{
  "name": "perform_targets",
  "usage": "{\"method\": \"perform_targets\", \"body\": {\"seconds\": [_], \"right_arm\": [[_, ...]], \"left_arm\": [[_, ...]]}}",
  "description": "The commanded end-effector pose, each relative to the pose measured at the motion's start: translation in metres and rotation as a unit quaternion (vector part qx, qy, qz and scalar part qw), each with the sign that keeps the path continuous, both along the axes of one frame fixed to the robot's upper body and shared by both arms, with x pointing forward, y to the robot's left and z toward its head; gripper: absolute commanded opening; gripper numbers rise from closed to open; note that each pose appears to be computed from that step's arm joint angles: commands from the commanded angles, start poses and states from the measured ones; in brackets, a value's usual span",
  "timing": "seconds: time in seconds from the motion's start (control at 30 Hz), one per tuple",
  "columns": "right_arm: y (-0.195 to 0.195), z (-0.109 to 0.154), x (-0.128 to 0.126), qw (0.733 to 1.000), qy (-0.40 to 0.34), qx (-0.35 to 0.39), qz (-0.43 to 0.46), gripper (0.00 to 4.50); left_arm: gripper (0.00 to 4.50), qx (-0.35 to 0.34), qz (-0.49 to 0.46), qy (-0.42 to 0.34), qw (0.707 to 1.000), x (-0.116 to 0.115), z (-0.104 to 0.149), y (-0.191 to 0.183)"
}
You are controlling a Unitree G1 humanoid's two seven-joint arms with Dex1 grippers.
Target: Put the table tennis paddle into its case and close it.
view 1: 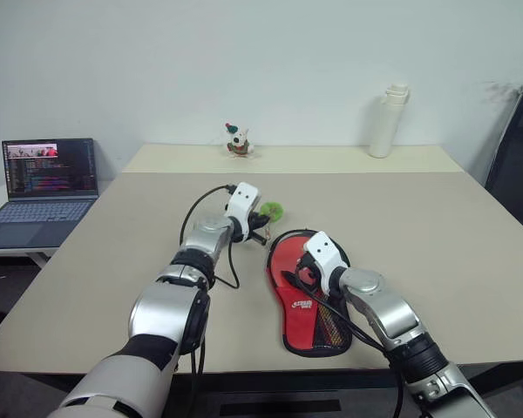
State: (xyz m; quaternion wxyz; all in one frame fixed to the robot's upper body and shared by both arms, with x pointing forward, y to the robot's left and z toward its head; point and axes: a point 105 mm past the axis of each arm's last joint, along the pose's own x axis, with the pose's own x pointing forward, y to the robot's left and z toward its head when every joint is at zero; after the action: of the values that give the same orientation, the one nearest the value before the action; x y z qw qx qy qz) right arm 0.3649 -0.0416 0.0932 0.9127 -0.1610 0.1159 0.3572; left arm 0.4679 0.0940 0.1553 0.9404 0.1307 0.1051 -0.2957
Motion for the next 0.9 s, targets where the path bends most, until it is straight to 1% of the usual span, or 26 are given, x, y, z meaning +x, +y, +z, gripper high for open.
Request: {"method": "perform_targets", "body": {"seconds": [0.03, 0.17, 0.4, 0.47, 0.53, 0.67, 0.8, 0.9], "right_arm": [[-0.010, -0.048, -0.014, 0.996, 0.080, -0.049, -0.006, 4.50], [-0.009, -0.058, -0.025, 0.993, 0.108, -0.050, 0.004, 4.50], [-0.016, -0.087, -0.055, 0.984, 0.166, -0.063, 0.006, 4.50], [-0.015, -0.091, -0.062, 0.982, 0.176, -0.063, 0.005, 4.50], [-0.016, -0.096, -0.070, 0.980, 0.188, -0.062, 0.003, 4.50], [-0.013, -0.101, -0.081, 0.978, 0.200, -0.062, 0.005, 4.50], [-0.006, -0.105, -0.091, 0.975, 0.212, -0.059, 0.013, 4.50], [-0.002, -0.106, -0.098, 0.974, 0.217, -0.055, 0.016, 4.50]], "left_arm": [[0.02, 0.015, 0.004, -0.062, 0.998, 0.008, 0.036, -0.014], [0.02, 0.032, -0.001, -0.072, 0.997, 0.008, 0.038, -0.033], [0.02, 0.106, -0.035, -0.113, 0.987, 0.001, 0.033, -0.072], [0.02, 0.125, -0.045, -0.125, 0.983, 0.000, 0.033, -0.078], [0.02, 0.152, -0.059, -0.143, 0.976, -0.003, 0.031, -0.088], [0.02, 0.180, -0.074, -0.168, 0.967, -0.006, 0.033, -0.098], [0.02, 0.227, -0.107, -0.222, 0.942, -0.013, 0.039, -0.121], [0.02, 0.241, -0.123, -0.254, 0.929, -0.019, 0.046, -0.136]]}}
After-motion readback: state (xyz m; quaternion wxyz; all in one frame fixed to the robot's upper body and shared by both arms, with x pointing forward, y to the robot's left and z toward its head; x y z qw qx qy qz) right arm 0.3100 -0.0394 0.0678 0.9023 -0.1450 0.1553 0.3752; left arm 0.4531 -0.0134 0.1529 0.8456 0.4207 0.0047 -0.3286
